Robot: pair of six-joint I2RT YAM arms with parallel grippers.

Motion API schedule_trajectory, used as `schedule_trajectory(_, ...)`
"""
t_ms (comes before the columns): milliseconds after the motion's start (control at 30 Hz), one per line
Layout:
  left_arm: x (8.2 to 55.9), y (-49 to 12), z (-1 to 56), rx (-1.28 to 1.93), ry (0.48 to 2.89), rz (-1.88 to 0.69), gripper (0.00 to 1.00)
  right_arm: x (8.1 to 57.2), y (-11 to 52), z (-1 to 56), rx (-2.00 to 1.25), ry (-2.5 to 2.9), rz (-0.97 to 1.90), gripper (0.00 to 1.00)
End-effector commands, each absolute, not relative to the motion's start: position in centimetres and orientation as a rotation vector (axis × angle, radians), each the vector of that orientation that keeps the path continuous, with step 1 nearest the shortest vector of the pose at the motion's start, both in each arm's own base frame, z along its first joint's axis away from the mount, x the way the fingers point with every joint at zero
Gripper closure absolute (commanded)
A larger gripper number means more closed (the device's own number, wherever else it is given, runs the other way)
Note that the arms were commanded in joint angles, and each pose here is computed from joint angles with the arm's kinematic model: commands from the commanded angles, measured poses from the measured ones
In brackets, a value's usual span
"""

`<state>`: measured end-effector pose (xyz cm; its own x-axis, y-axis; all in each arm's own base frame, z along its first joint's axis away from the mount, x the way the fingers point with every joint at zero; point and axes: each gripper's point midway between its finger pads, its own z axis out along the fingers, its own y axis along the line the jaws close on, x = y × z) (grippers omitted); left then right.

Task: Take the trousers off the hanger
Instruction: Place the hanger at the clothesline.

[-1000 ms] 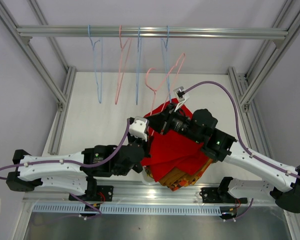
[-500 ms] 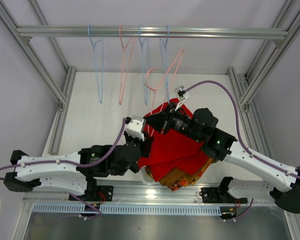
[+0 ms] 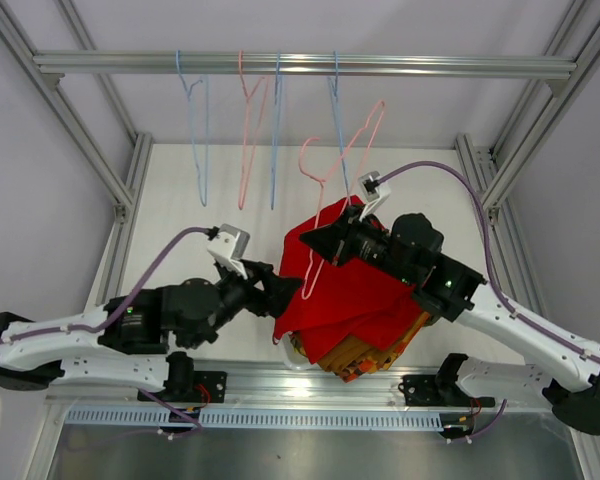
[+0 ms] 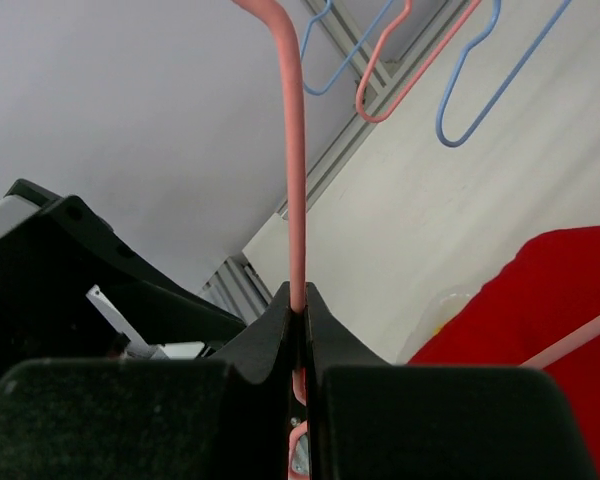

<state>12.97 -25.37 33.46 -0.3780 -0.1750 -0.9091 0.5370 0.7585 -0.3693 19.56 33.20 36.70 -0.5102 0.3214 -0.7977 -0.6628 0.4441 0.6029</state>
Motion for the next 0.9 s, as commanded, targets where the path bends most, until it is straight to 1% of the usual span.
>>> schedule_trajectory(0,11.9,-23.8,36.5,0.295,1.752,-0.896,0.25,19.1,30.7,40.7,-0.302,1.628,1.227,1.0)
schedule_trajectory(67,12.2,-22.7,37.0,0.301,1.731,-0.868,0.23,18.6,30.0,40.7,-0.334,1.651,1.215,1.0)
schedule_trajectory(133,12.5,-21.4,36.9,0.298,1.73,-0.825,0.22,17.8,29.2,41.9,-0.365,1.631,1.225,1.0)
schedule_trajectory(167,12.9,-20.7,37.0,0.279,1.725,-0.799,0.22,17.7,28.7,41.4,-0.373,1.658,1.211,1.0)
schedule_trajectory(300,13.1,-19.3,36.6,0.274,1.726,-0.765,0.21,18.5,26.4,41.5,-0.365,1.706,1.16,1.0)
schedule_trajectory(433,13.1,-18.3,36.1,0.275,1.73,-0.746,0.21,19.9,24.1,41.3,-0.358,1.743,1.117,1.0)
schedule_trajectory(633,13.9,-16.4,34.9,0.239,1.78,-0.633,0.2,24.2,19.0,38.3,-0.299,1.928,0.841,1.0)
schedule_trajectory(700,13.9,-16.1,34.8,0.241,1.782,-0.617,0.2,25.2,17.4,37.6,-0.262,1.99,0.793,1.0)
schedule_trajectory(767,14.1,-15.8,34.9,0.237,1.776,-0.607,0.2,25.6,16.7,37.2,-0.237,2.018,0.8,1.0)
schedule_trajectory(867,14.2,-15.5,34.8,0.226,1.773,-0.598,0.2,26.1,16.5,37.2,-0.199,2.017,0.922,1.0)
